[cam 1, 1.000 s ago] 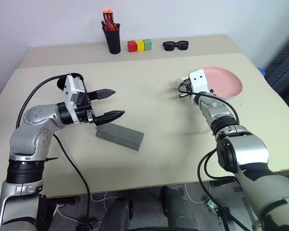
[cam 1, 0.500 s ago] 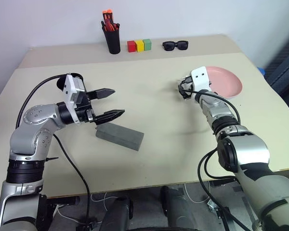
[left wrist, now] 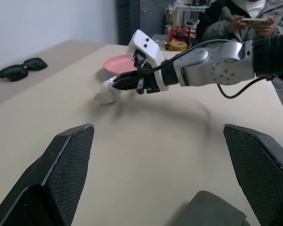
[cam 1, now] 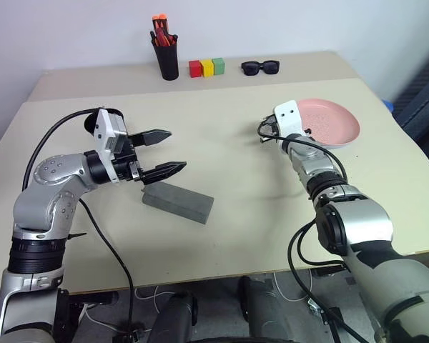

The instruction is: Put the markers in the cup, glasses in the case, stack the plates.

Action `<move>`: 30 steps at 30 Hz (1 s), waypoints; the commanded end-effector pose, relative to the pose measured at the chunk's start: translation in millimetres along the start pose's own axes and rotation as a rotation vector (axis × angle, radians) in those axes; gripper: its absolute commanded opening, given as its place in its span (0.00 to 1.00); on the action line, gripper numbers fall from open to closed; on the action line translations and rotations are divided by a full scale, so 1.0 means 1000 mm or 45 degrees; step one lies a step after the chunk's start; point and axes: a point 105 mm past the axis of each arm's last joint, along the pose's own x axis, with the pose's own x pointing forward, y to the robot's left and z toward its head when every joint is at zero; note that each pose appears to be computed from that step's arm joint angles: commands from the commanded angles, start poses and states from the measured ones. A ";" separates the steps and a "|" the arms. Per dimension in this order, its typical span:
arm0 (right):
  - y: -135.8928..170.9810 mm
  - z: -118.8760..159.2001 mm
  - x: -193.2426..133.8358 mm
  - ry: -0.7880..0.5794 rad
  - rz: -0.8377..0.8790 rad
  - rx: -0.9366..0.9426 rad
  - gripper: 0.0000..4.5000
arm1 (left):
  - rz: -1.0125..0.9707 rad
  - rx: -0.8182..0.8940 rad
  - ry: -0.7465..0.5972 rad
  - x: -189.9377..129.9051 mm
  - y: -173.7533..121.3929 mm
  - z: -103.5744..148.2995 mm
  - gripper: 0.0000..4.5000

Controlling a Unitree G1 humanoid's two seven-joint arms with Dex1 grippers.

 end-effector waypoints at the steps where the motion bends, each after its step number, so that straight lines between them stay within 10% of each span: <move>1: -0.005 0.020 0.002 -0.050 -0.027 -0.027 0.01 | 0.029 0.057 -0.032 -0.007 0.001 0.015 1.00; 22: 0.010 0.055 -0.003 -0.214 0.312 0.137 0.01 | 0.047 0.047 -0.063 -0.004 0.003 0.013 1.00; 25: -0.001 0.052 -0.002 -0.209 0.243 0.201 0.17 | 0.049 0.043 -0.064 -0.002 0.004 0.012 1.00; 30: -0.012 0.045 -0.002 -0.185 0.133 0.124 0.74 | 0.043 0.031 -0.072 0.000 0.002 0.011 1.00</move>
